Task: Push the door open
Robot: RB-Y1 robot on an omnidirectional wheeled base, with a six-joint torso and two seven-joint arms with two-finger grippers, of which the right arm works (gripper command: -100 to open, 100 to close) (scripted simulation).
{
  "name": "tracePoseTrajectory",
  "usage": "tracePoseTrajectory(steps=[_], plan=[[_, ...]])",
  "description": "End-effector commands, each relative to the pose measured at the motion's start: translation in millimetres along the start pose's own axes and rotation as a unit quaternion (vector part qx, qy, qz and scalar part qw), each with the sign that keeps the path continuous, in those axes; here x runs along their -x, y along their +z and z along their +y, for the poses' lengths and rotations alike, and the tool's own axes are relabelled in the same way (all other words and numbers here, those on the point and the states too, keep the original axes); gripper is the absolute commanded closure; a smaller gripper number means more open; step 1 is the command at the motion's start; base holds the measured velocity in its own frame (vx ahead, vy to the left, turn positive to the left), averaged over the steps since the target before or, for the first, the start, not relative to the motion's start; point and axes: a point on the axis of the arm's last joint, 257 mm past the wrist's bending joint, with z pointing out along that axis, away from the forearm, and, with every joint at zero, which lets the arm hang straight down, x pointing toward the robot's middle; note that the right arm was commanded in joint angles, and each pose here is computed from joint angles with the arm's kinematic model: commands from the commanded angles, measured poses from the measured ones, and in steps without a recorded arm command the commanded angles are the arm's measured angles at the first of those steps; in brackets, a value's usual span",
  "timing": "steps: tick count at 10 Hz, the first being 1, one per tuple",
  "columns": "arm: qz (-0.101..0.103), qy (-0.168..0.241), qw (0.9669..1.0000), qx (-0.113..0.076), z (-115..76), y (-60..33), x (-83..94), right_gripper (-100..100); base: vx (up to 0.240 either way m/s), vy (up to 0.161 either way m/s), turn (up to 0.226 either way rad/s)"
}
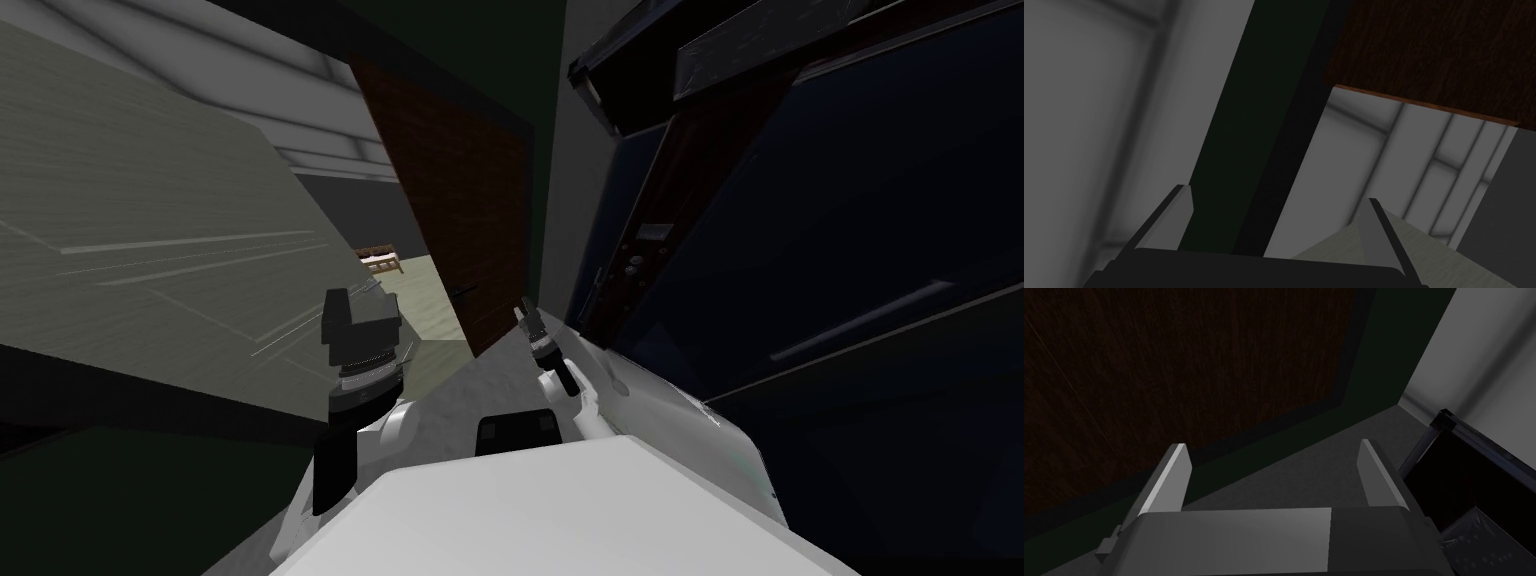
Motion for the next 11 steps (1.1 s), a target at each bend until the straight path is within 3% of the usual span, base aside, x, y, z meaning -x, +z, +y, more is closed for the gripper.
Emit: tracePoseTrajectory(steps=[1,4,7,8,11], plan=[[0.016,0.012,0.9997,-0.016,-13.6,2.0,-14.6,-100,0.122,0.087,-0.132],[0.039,0.027,0.9981,-0.039,-36.0,4.0,-36.6,-100,0.1,0.076,-0.084],[0.069,0.042,0.9942,-0.07,-64.6,3.6,-65.6,-100,0.1,0.067,-0.126],[0.085,0.048,0.9915,-0.086,-78.4,2.1,-79.8,-100,0.141,0.071,-0.171],[0.107,0.055,0.9867,-0.109,-98.0,-1.6,-99.9,-100,0.095,0.09,-0.089]])
